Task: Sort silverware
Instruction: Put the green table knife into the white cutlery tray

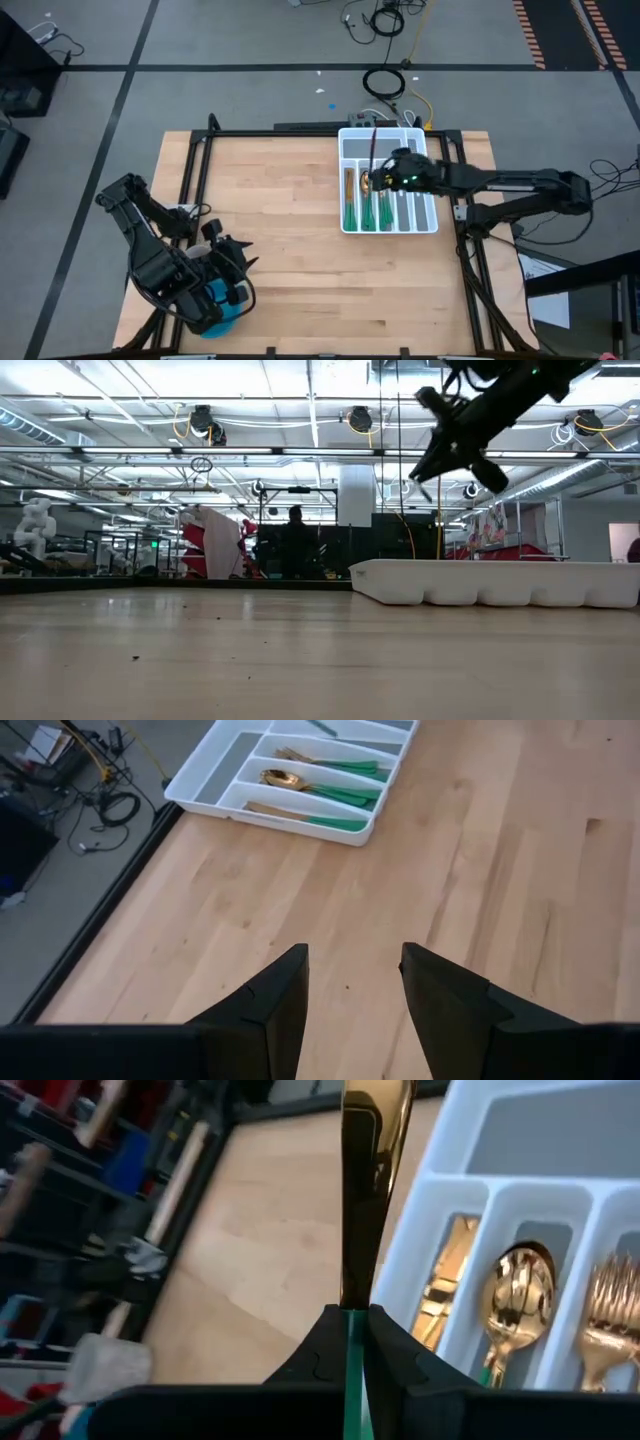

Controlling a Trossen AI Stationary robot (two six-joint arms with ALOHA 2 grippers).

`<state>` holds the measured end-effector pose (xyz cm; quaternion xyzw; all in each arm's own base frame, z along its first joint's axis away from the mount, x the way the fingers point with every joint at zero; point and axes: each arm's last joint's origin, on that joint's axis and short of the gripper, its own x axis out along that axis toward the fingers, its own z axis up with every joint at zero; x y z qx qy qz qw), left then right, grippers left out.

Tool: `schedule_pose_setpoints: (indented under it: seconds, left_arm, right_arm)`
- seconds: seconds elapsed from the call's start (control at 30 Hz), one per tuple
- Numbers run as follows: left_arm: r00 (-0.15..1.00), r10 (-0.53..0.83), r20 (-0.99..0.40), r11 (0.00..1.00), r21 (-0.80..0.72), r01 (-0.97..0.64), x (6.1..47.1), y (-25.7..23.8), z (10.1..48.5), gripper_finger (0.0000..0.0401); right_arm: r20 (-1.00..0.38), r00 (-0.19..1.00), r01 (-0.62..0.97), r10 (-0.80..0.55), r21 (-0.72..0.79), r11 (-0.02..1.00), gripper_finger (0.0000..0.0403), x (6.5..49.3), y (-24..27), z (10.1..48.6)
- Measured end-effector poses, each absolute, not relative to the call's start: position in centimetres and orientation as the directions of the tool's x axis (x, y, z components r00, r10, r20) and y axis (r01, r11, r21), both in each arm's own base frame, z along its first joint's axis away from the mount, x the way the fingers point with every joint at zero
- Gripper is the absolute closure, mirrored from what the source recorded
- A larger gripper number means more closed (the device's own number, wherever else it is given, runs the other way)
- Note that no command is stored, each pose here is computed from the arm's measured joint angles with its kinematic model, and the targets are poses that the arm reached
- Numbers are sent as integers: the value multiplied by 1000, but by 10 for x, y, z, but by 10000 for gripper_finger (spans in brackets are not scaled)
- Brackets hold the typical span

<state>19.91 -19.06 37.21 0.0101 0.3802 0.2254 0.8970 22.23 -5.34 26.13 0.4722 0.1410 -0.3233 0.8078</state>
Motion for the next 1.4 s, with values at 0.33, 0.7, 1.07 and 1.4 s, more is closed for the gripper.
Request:
schedule_pose_setpoints:
  seconds: [0.33,0.7,1.07,1.4]
  left_arm:
    - [597,428,-679,886,184,-426,204,-185,372,232]
    - [596,423,-682,887,176,-427,205,-185,372,232]
    - [594,425,-683,886,181,-426,204,-185,372,232]
    - [594,425,-683,887,181,-425,204,-185,372,232]
  right_arm:
    - [-613,718,693,-330,676,253,403,259,-60,222]
    - [-691,670,742,-271,634,218,403,278,-62,186]
    - [-712,662,750,-235,629,206,403,294,-64,158]
    - [-759,619,785,-200,596,168,403,297,-63,139]
